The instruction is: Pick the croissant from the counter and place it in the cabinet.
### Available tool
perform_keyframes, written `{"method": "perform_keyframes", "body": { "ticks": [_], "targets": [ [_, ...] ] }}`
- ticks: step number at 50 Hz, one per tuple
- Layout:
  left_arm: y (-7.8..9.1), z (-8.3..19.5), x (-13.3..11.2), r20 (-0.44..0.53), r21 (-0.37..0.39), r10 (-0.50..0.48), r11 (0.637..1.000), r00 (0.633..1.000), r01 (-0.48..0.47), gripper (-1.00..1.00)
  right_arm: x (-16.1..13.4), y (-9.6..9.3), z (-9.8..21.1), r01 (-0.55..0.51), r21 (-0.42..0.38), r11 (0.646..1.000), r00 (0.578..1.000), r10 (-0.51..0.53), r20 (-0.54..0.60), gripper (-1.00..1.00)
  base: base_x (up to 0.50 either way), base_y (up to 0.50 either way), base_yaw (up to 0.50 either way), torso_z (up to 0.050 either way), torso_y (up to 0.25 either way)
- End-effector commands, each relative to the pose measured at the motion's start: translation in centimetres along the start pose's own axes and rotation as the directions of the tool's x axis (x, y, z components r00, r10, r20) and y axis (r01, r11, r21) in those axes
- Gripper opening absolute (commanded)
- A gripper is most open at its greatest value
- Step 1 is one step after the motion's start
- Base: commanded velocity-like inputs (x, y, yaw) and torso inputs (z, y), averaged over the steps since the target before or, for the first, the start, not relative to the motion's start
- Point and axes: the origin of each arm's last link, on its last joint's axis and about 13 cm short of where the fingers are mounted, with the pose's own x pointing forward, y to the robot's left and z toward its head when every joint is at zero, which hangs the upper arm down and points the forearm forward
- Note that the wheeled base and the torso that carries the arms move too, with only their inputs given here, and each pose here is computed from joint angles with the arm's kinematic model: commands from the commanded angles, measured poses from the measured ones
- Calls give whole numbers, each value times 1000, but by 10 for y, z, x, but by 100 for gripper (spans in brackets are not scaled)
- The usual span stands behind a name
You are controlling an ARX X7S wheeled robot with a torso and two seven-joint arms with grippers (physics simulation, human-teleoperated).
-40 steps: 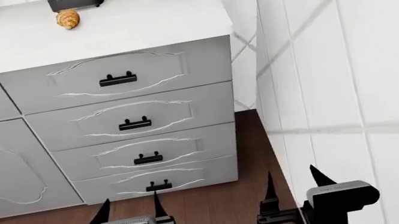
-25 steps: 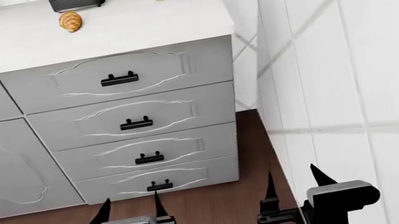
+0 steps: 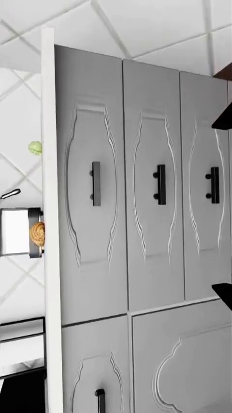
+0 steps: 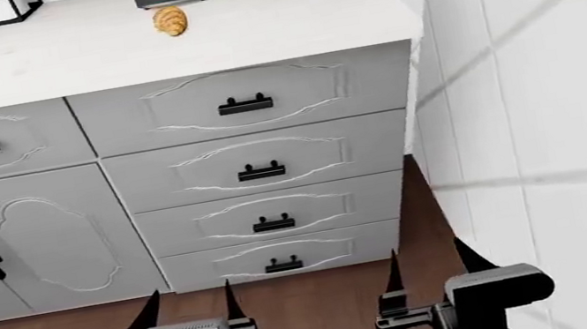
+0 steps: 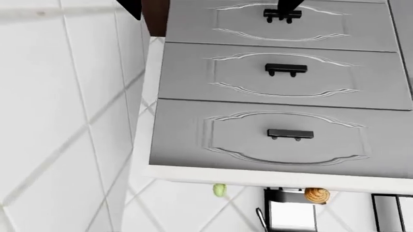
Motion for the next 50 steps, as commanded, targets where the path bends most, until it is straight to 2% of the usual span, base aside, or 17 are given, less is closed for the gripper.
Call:
{"method": "perform_keyframes", "body": {
  "ticks": [1,50],
  "targets": [
    [1,0,1,4,2,-1,1000,1000,1,100,1,1,0,0,-8,1000,1000,0,2,100,0,500,0,0,0],
    [2,0,2,11,16,-7,1000,1000,6,100,1,2,0,-2,-9,1000,1000,2,3,100,0,500,0,0,0]
  ]
}}
